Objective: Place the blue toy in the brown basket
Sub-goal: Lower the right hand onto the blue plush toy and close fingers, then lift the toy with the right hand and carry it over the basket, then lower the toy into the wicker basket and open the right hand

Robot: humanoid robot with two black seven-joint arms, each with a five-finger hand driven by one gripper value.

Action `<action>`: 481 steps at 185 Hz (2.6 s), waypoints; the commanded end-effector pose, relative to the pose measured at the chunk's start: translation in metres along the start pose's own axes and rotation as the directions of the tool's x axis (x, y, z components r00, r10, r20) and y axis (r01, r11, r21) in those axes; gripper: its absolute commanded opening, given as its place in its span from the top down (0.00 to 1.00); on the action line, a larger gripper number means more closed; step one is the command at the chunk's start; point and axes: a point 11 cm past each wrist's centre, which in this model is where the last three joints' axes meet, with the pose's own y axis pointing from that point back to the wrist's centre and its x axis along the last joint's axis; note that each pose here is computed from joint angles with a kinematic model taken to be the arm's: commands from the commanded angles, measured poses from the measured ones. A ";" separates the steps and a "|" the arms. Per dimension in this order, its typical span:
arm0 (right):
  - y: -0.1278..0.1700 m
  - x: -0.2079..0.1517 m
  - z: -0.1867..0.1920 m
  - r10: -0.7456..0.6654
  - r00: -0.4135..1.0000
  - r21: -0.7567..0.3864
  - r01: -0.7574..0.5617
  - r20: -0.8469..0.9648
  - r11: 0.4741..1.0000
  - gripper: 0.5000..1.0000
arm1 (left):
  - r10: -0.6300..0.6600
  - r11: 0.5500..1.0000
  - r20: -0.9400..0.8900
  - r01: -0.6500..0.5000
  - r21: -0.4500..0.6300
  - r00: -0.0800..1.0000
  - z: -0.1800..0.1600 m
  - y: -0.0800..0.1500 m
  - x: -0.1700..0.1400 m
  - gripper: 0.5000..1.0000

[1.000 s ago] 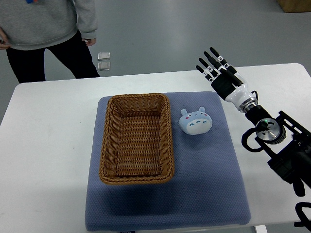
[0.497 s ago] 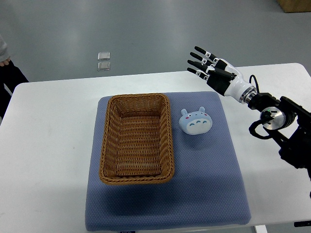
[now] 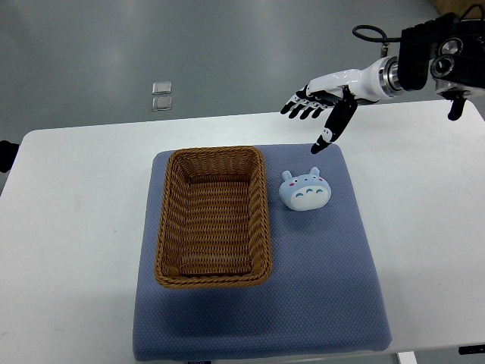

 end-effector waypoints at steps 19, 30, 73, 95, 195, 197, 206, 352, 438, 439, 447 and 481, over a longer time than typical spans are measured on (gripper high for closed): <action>-0.004 -0.007 -0.015 -0.031 0.992 -0.095 0.019 -0.125 0.995 0.19 | 0.006 1.000 0.000 -0.006 -0.004 1.000 0.003 0.000 0.002 0.00; -0.010 -0.011 -0.019 -0.030 0.990 -0.105 0.016 -0.136 0.994 0.19 | 0.006 1.000 0.002 -0.006 -0.004 1.000 0.003 0.000 0.002 0.00; -0.033 -0.033 0.001 -0.026 0.995 -0.118 0.015 -0.093 0.993 0.19 | 0.005 1.000 0.000 -0.005 -0.004 1.000 0.003 0.000 0.001 0.00; -0.043 -0.048 0.015 -0.043 0.997 -0.132 0.034 -0.061 0.991 0.19 | 0.005 1.000 0.002 -0.005 -0.006 1.000 0.004 0.000 0.001 0.00; -0.072 -0.077 0.045 -0.040 0.997 -0.177 0.027 -0.068 0.984 0.21 | 0.014 1.000 0.002 -0.014 -0.005 1.000 0.004 0.000 0.004 0.00; -0.072 -0.078 0.045 -0.039 0.997 -0.177 0.026 -0.067 0.984 0.21 | 0.014 1.000 0.000 -0.014 -0.005 1.000 0.004 0.000 0.004 0.00; -0.074 -0.080 0.045 -0.042 0.997 -0.177 0.030 -0.065 0.984 0.22 | 0.012 1.000 0.000 -0.012 -0.005 1.000 0.004 0.000 0.004 0.00; -0.066 -0.050 0.033 0.044 0.995 -0.148 -0.057 -0.094 0.987 1.00 | 0.015 1.000 -0.002 -0.015 -0.004 1.000 0.003 0.000 0.005 0.00; -0.059 -0.019 -0.077 0.106 0.977 0.050 -0.098 -0.184 0.994 0.95 | 0.011 1.000 0.000 -0.011 -0.004 1.000 0.003 0.000 0.003 0.00; -0.061 -0.020 -0.080 0.107 0.976 0.058 -0.098 -0.188 0.993 0.94 | 0.011 1.000 0.000 -0.011 -0.004 1.000 0.003 0.000 0.003 0.00; -0.067 -0.024 -0.093 0.119 0.973 0.089 -0.102 -0.199 0.991 0.93 | 0.009 1.000 0.000 -0.009 -0.004 1.000 0.003 0.000 0.003 0.00; -0.099 -0.052 -0.119 0.114 0.971 0.135 -0.087 -0.209 0.987 0.91 | -0.002 1.000 0.002 0.002 -0.015 1.000 0.009 0.000 -0.001 0.00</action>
